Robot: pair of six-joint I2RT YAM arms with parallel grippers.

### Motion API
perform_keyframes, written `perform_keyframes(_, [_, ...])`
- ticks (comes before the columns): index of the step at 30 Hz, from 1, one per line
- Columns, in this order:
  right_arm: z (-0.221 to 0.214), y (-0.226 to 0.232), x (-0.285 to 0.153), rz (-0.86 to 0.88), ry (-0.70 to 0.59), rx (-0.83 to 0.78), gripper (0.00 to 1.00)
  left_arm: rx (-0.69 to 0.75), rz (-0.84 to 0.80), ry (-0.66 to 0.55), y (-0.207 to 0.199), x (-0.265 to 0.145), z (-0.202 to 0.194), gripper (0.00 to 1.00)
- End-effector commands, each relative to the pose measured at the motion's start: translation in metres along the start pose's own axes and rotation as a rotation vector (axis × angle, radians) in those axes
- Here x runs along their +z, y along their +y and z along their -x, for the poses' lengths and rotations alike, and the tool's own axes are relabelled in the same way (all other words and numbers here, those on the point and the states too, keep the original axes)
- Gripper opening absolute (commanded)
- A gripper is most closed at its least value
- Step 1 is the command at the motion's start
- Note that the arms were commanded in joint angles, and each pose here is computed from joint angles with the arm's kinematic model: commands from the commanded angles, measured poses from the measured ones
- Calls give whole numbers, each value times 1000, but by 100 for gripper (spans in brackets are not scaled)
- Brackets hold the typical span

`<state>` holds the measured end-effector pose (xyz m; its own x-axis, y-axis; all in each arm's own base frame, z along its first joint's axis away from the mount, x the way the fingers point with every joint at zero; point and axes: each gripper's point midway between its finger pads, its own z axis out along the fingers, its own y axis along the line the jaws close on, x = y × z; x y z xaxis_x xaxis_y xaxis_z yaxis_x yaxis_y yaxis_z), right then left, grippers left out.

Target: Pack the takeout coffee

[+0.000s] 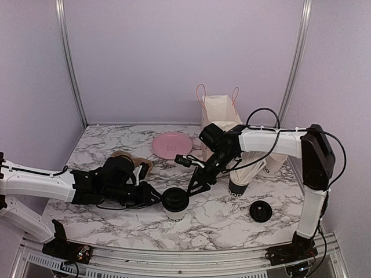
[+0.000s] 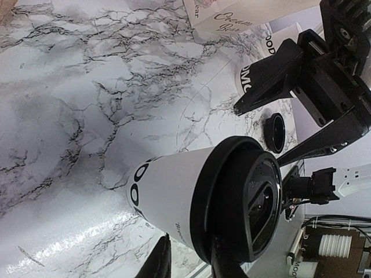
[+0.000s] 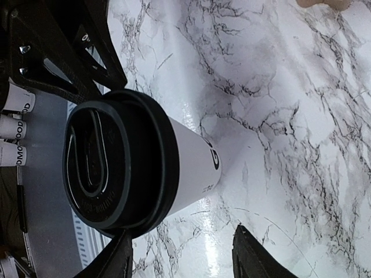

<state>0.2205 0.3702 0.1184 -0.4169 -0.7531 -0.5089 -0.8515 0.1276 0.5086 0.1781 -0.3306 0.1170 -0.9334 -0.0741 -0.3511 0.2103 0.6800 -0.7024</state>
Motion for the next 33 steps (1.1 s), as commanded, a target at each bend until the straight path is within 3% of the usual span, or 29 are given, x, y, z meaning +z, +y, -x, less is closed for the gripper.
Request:
perform_keyframes(1, [11,7,3,43,-17,-18,57,15,7,25,2,7,-2,25])
perform_keyframes(13, [-17,-22,36,-52,97,51,57,-37,162,124,54,15,-34,18])
perform_keyframes(19, [7,-8,16,-53,52,-12,57,47,119,51,23,1,-8,19])
perform_keyframes(25, [34,21,-20,-66,-32,-132,62,162,79,-62,-17,-27,27,30])
perform_keyframes(33, [36,37,-34,-60,-57,-204,66,230,51,-74,-38,-42,35,54])
